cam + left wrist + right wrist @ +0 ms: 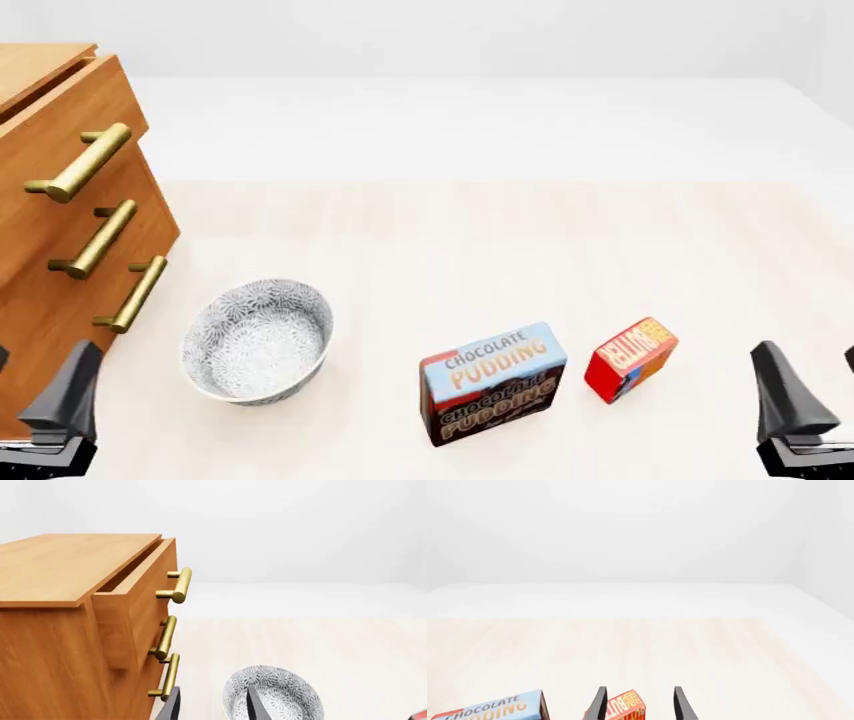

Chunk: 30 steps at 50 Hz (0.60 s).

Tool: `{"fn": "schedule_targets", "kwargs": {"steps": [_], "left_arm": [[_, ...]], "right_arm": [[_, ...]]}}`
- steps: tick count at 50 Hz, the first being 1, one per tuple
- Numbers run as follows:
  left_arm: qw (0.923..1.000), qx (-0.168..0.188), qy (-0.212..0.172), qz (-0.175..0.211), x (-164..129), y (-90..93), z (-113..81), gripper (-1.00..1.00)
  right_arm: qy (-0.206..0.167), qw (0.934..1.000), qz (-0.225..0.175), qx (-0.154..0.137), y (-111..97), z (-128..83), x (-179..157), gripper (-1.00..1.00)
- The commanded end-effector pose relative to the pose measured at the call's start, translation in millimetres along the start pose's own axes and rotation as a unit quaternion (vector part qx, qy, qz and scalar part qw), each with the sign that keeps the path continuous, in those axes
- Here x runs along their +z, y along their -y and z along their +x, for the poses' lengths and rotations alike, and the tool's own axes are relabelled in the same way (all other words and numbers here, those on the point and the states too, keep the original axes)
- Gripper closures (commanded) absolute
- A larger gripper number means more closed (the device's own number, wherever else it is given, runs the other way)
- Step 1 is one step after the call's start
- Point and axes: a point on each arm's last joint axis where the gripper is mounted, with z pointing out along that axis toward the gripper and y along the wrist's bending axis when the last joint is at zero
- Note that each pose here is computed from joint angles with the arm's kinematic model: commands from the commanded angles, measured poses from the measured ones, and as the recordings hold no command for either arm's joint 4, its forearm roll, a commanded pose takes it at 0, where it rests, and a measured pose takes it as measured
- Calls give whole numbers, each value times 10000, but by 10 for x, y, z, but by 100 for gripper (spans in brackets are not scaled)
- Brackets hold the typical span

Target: Put the butter at the back in the top drawer of the cabinet and close it.

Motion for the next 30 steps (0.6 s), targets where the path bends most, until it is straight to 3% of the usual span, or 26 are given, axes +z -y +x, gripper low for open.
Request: {"fn": "schedule_targets", "kwargs": {"steps": [1,19,26,30], "left_arm": [[10000,14,2,-1,3,0,-8,-100],[10000,-14,-21,-22,6,-2,-4,-100],[9999,140,-88,18,29,2,0,-100],[10000,-16,-21,-41,6,-5,-4,-100]], "right_arm": [[0,10000,0,0,0,0,0,-100],[0,10000,0,0,0,0,0,-100],[0,10000,0,0,0,0,0,-100],[0,10000,0,0,0,0,0,-100]]}}
